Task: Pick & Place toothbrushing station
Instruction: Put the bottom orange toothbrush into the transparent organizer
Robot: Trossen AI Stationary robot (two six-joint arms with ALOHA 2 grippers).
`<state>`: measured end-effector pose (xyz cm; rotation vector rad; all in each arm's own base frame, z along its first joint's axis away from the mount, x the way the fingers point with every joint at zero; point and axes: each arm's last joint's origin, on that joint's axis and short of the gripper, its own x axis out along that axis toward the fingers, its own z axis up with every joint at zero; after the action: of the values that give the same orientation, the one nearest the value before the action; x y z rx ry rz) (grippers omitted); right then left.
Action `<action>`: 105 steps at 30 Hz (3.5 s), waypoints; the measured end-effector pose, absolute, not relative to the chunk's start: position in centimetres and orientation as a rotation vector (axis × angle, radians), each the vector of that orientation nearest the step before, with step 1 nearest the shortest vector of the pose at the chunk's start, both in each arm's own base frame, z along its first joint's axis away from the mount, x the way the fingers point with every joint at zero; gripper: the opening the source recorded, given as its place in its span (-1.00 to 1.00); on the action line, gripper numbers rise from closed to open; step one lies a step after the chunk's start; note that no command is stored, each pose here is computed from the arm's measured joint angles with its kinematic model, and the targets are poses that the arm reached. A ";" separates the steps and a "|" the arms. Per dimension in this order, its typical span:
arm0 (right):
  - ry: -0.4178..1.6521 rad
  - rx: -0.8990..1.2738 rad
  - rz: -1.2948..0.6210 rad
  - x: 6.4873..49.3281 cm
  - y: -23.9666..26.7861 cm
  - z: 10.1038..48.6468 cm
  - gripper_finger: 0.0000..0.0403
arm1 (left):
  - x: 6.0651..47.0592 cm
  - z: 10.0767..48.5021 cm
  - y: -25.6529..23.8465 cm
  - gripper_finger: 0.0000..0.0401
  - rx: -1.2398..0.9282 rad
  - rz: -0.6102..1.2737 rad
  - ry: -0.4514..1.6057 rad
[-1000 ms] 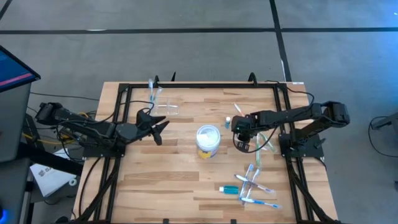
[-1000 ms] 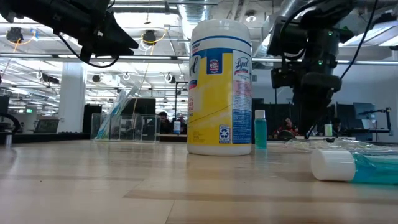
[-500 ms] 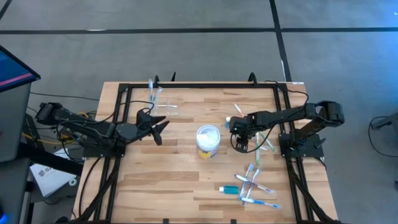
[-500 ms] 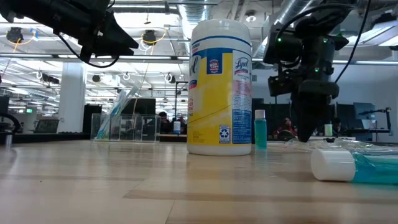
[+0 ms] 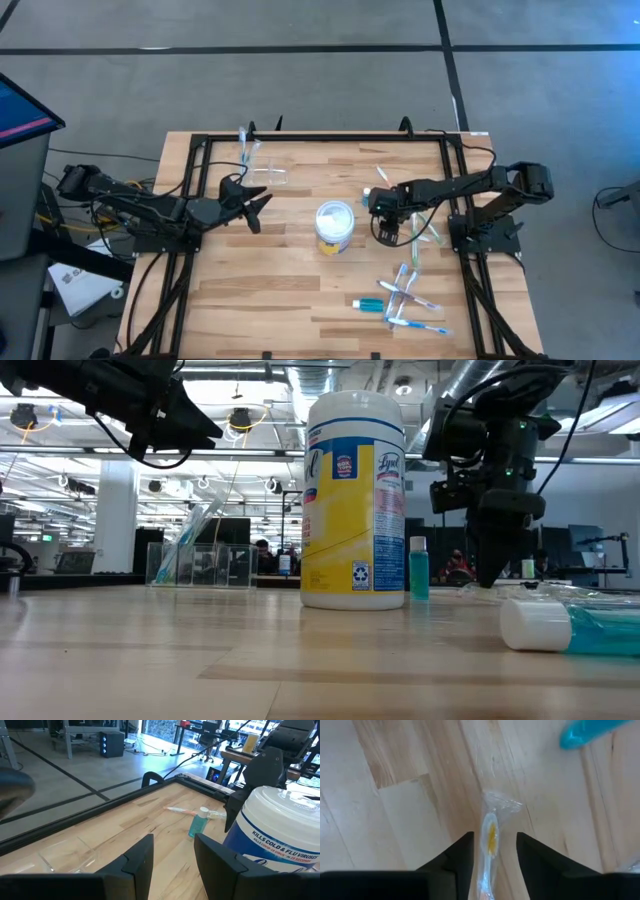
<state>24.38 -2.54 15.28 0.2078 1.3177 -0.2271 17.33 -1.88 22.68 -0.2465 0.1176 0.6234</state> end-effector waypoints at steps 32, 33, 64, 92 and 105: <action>1.134 0.225 -0.175 24.0 -1.7 18.6 -0.96 | 17.3 22.7 -1.9 -0.33 -0.247 0.623 0.117; 1.102 0.224 -0.171 24.0 -1.7 19.1 -0.96 | 17.3 22.7 -1.9 -0.33 -0.247 0.623 0.117; 0.208 0.068 -0.185 23.3 -1.9 30.1 -0.96 | 17.7 24.4 -2.1 -0.33 -0.229 0.544 -0.014; -0.101 -0.012 -0.160 27.9 -3.3 32.0 -0.98 | 24.0 23.8 0.4 -0.33 -0.138 0.341 -0.275; -0.075 -0.008 -0.002 33.8 -3.3 32.5 -0.97 | 26.4 23.9 0.8 -0.33 -0.049 0.353 -0.241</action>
<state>33.81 -3.30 32.53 -0.0083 -0.0753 -0.0019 26.42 0.82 23.92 -0.0490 -0.2414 0.3527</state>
